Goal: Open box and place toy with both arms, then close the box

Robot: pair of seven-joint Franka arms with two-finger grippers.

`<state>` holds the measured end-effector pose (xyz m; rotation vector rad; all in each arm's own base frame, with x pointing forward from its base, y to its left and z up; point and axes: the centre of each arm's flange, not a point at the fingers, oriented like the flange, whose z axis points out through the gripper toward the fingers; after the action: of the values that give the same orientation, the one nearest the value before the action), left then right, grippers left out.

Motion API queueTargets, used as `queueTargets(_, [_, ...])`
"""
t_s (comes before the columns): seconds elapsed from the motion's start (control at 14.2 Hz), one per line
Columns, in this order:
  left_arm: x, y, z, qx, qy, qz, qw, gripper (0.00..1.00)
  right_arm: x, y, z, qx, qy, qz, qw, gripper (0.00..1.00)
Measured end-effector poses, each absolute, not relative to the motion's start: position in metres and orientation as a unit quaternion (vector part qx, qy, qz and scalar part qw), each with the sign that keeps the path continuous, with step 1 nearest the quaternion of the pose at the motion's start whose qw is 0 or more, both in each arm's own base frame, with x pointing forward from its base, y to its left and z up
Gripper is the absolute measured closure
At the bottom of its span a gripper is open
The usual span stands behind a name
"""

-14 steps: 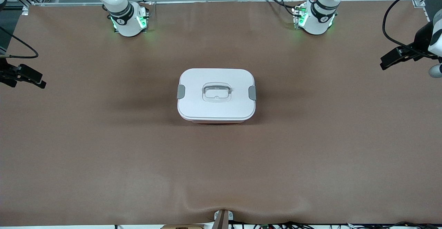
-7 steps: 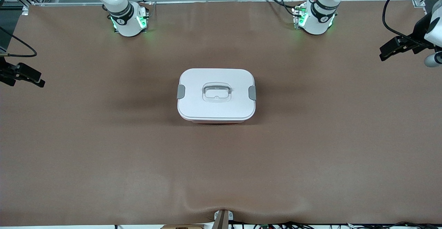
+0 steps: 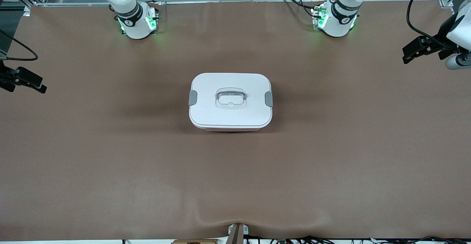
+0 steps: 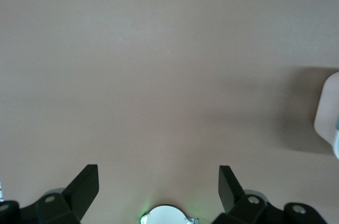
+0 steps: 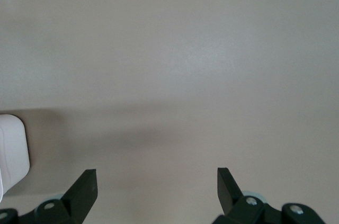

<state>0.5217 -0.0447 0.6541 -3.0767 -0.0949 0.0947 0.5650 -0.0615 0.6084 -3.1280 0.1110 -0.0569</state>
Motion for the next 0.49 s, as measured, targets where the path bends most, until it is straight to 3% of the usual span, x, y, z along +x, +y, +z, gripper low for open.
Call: queueTargets(0.49, [0.5237,-0.0429,0.6565,-0.999,-0.019,0.023,0.015,0.0,0.5662,-0.0616,0.6068,-0.999,0.04,-0.016,0.006,0.0])
